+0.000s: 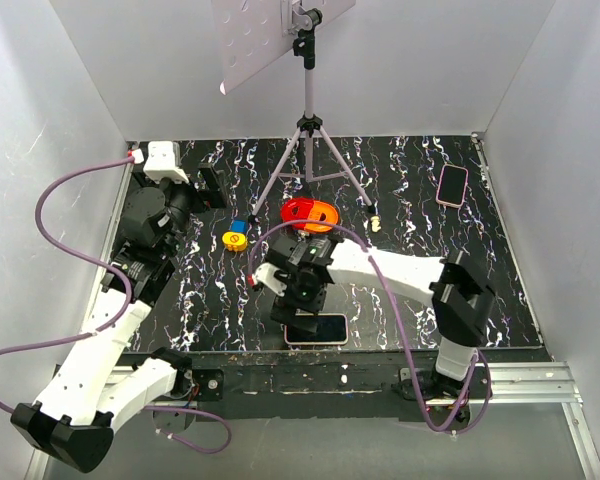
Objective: Take the phone out of the phone case
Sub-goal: Pick up the phone at the center of the board.
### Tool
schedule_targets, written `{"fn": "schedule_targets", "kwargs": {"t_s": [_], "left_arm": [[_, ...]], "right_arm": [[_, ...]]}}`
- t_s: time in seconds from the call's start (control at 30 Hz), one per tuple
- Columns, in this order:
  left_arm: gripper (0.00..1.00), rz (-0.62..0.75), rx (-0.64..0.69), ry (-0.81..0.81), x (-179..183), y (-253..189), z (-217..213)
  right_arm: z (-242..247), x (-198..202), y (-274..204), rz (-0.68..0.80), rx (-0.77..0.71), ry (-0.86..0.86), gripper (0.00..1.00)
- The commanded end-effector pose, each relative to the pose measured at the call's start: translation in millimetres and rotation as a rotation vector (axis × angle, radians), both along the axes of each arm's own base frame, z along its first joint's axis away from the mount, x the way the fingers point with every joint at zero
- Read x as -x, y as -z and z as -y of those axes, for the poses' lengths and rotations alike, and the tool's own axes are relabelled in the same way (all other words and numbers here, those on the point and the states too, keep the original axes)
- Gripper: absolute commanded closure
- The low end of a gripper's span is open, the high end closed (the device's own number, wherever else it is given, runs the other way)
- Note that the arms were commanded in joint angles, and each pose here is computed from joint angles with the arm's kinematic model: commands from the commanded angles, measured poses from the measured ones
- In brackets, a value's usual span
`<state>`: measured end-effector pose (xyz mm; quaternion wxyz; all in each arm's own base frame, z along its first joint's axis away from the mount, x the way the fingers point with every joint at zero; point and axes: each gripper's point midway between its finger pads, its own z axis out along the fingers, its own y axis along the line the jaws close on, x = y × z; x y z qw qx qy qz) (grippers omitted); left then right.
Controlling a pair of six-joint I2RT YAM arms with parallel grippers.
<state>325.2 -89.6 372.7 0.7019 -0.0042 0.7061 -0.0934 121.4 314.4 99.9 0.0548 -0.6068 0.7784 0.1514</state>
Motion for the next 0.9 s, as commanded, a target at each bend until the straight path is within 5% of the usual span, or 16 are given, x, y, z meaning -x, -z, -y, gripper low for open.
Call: {"fn": "schedule_targets", "kwargs": {"t_s": [0.0,0.87], "left_arm": [[0.00,0.016,-0.002,-0.024,9.1,-4.9,-7.1],[0.01,0.010,-0.008,-0.010,8.7,-2.0,-2.3]], "right_arm": [[-0.1,-1.5,16.0,0.039,0.072,-0.098,0.00],[-0.7,-0.5,87.5,0.198,0.273,-0.142,0.05]]}}
